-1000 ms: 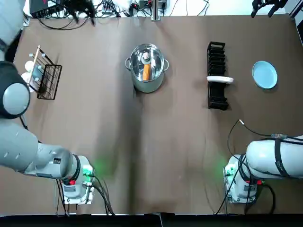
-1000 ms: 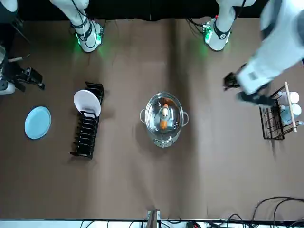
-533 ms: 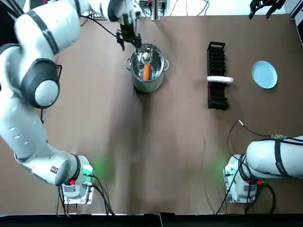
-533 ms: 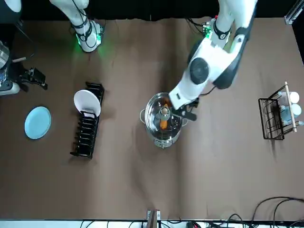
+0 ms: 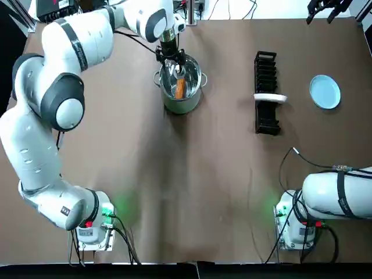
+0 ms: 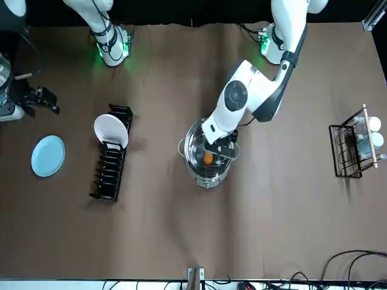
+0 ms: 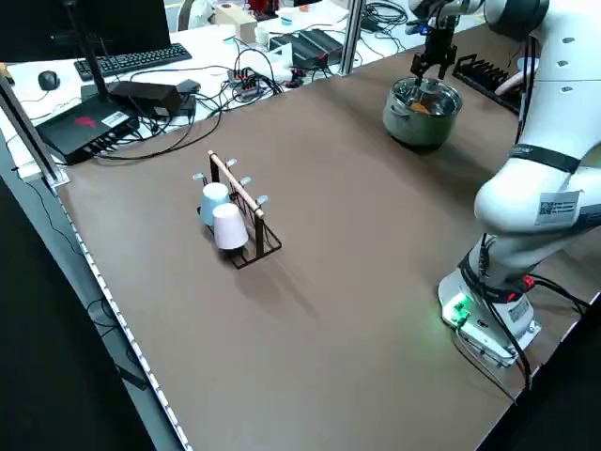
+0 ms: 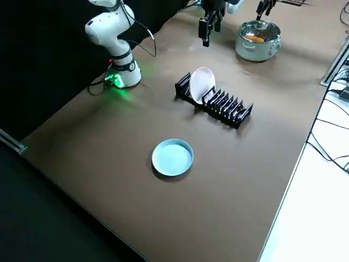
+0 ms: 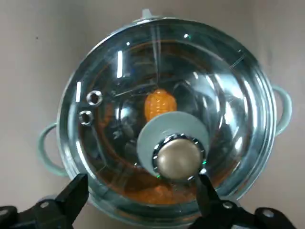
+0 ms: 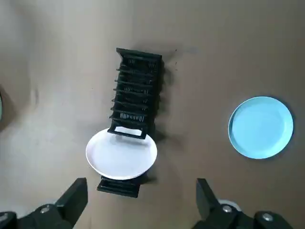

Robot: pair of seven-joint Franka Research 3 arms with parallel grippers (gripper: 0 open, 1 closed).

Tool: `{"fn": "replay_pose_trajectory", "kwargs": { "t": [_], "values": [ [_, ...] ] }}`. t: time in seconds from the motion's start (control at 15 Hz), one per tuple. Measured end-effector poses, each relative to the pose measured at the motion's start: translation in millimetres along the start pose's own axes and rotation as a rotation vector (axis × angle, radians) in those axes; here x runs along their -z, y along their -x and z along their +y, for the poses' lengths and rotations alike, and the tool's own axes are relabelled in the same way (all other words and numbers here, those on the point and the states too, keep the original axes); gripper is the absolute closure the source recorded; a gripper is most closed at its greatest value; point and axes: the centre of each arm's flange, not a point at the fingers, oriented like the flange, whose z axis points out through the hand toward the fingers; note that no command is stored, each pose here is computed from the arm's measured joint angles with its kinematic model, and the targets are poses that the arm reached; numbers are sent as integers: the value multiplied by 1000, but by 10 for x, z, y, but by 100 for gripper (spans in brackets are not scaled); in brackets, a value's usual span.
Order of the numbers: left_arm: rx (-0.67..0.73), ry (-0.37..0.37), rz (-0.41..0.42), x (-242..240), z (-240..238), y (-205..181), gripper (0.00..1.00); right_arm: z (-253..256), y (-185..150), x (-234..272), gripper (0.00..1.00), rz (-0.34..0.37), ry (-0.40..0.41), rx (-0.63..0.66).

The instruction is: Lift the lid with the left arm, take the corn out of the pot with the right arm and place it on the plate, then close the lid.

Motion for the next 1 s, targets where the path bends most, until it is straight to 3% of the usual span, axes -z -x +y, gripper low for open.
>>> {"fn": "replay_pose_trajectory", "kwargs": {
  "t": [0.33, 0.67, 0.93, 1.0],
  "values": [
    [11, 35, 62, -151, 167, -58, 0, -48, -4, -6, 0, -1, 0, 11],
    [-5, 12, 83, -239, 172, -90, 1, -85, -8, -6, 0, 0, 0, 19],
    [-2, 17, 96, -212, 223, -90, 21, -134, -11, -11, 0, -1, 0, 30],
    [-2, 17, 97, -208, 230, -88, 21, -138, -11, -14, 0, -2, 0, 30]
  ]
}}
